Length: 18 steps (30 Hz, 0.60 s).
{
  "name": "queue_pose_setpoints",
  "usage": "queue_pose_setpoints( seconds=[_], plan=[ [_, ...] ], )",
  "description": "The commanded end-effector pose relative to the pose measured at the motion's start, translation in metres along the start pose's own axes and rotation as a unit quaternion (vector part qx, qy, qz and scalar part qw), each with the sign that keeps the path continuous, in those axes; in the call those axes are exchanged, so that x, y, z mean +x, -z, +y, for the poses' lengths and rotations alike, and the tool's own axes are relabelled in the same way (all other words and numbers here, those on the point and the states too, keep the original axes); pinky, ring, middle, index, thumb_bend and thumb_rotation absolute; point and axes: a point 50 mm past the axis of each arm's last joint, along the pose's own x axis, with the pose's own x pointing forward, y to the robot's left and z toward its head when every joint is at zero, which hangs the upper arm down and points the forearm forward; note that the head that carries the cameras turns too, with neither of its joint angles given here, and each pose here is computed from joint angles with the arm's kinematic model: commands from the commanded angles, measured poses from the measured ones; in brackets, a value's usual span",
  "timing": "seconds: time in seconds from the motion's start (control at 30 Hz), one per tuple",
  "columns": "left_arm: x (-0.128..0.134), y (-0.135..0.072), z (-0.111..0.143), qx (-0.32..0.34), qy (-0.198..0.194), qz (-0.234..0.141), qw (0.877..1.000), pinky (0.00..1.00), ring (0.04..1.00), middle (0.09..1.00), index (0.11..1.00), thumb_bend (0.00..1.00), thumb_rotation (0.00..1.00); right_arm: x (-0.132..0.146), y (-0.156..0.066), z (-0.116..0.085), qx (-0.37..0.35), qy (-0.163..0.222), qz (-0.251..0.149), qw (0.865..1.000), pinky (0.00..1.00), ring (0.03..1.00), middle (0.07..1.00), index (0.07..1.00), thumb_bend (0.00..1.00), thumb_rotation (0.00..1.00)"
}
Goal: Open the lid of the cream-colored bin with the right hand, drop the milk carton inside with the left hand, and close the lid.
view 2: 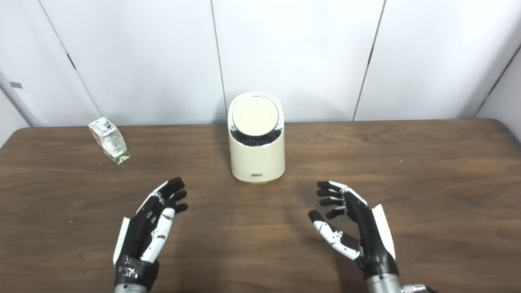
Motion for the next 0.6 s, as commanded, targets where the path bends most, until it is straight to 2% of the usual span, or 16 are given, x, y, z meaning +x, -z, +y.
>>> queue_pose_setpoints(
  seconds=[0.0,0.03,0.1,0.17,0.4,0.5,0.57],
  plan=[
    [-0.0079,-0.0043,0.0035,-0.003,-0.004,-0.013,1.000,0.78,0.833,0.848,0.835,0.20,0.51,-0.0003,-0.0088,0.0005,0.003,0.009,-0.027,1.000,0.49,0.634,0.692,0.717,0.24,0.36],
    [-0.0081,-0.0043,0.0035,-0.003,-0.004,-0.013,1.000,0.78,0.835,0.850,0.836,0.20,0.51,-0.0005,-0.0089,0.0006,0.004,0.008,-0.027,1.000,0.49,0.640,0.694,0.718,0.24,0.36],
    [-0.0084,-0.0046,0.0035,-0.002,-0.004,-0.012,1.000,0.78,0.839,0.854,0.838,0.19,0.50,-0.0007,-0.0086,0.0007,0.006,0.008,-0.028,1.000,0.40,0.570,0.695,0.723,0.24,0.37],
    [-0.0087,-0.0046,0.0033,0.000,-0.005,-0.014,1.000,0.78,0.836,0.852,0.837,0.19,0.51,-0.0007,-0.0082,0.0007,0.007,0.008,-0.030,0.999,0.40,0.563,0.690,0.720,0.24,0.36],
    [-0.0074,-0.0027,0.0016,-0.001,-0.004,-0.017,1.000,0.78,0.831,0.847,0.831,0.19,0.54,0.0009,-0.0063,0.0000,0.006,0.008,-0.030,0.999,0.48,0.631,0.688,0.717,0.24,0.36],
    [-0.0063,-0.0024,0.0030,0.001,-0.004,-0.016,1.000,0.78,0.834,0.851,0.837,0.19,0.54,0.0033,-0.0095,0.0008,0.027,0.004,-0.037,0.999,0.49,0.645,0.706,0.724,0.29,0.41],
    [-0.0058,-0.0021,0.0040,0.000,-0.005,-0.014,1.000,0.78,0.833,0.851,0.837,0.19,0.54,0.0057,-0.0145,0.0011,0.048,-0.007,-0.045,0.998,0.58,0.707,0.747,0.745,0.34,0.51]
  ],
)
